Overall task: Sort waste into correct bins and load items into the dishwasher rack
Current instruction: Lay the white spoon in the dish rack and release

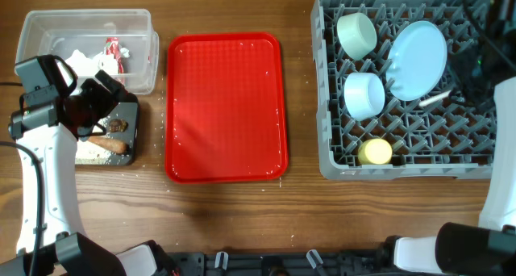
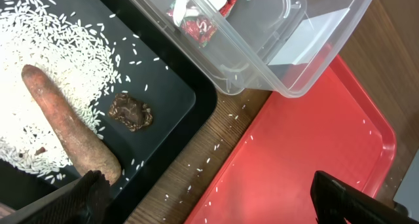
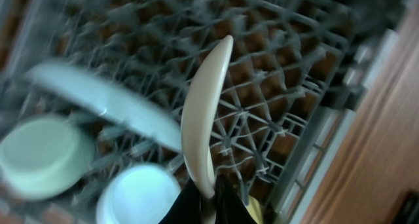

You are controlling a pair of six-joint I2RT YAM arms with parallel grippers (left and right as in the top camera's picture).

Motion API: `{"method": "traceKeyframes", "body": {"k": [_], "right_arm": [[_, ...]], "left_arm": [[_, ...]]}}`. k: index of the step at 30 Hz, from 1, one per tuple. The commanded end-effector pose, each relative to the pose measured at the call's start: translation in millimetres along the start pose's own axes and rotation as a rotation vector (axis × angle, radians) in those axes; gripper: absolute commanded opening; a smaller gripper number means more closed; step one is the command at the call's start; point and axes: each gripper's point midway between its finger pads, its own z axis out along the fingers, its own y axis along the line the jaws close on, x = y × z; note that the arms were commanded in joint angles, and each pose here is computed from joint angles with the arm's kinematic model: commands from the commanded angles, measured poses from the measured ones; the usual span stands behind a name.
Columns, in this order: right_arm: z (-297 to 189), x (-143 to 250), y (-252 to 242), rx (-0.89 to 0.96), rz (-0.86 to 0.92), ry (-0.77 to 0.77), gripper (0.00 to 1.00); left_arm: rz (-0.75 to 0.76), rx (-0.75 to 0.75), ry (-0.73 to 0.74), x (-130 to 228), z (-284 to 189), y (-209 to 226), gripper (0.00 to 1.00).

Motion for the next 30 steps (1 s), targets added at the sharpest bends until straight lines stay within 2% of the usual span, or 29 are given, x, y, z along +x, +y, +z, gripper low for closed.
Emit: {"method": "traceKeyframes", "body": {"k": [1, 5, 7, 9, 10, 14, 16, 17, 19, 21, 22, 23, 24, 26, 28, 30], "right_arm": [[42, 4, -33, 0.133, 0.232, 0.029, 0.04], [104, 39, -33, 0.118, 0.234, 0.106, 0.04], [116, 51, -35, 0.114, 0.233, 0.137, 0.05], [115, 53, -35, 0.109, 0.186, 0.146, 0.55], [113, 52, -35, 0.101, 0.163, 0.144, 0.7], [86, 43, -33, 0.022, 0.136, 0.098, 0.71], [49, 38, -21, -0.137, 0.062, 0.067, 0.67], [27, 42, -11, -0.254, -0.019, 0.07, 0.69], [-32, 68, 16, -0.572, -0.229, 0.114, 1.0], [-68, 99, 22, -0.718, -0.229, 0.228, 0.99], [-87, 115, 30, -0.825, -0.334, 0.263, 1.0], [-120, 147, 40, -1.039, -0.623, 0.278, 1.0], [-135, 172, 36, -1.116, -0.749, 0.326, 1.0], [-134, 196, 31, -1.04, -0.735, 0.414, 1.0], [-107, 182, 31, -0.883, -0.716, 0.313, 1.0], [-96, 179, 33, -0.82, -0.62, 0.343, 1.0]], "left_arm": [[0.021, 0.017, -0.007, -4, -2, -5, 1.0], [0.021, 0.017, -0.007, -4, -2, -5, 1.0], [0.021, 0.017, -0.006, -4, -2, -5, 1.0], [0.021, 0.017, -0.007, -4, -2, -5, 1.0], [0.021, 0.017, -0.006, -4, -2, -5, 1.0], [0.021, 0.017, -0.007, -4, -2, -5, 1.0], [0.021, 0.017, -0.007, -4, -2, -5, 1.0], [0.021, 0.018, -0.007, -4, -2, -5, 1.0], [0.021, 0.017, -0.007, -4, -2, -5, 1.0], [0.021, 0.017, -0.007, -4, -2, -5, 1.0], [0.021, 0.017, -0.007, -4, -2, -5, 1.0], [0.021, 0.017, -0.006, -4, -2, -5, 1.0], [0.021, 0.017, -0.006, -4, -2, -5, 1.0], [0.021, 0.017, -0.006, -4, -2, -5, 1.0], [0.021, 0.017, -0.006, -4, -2, -5, 1.0], [0.021, 0.017, -0.006, -4, -2, -5, 1.0]]}}
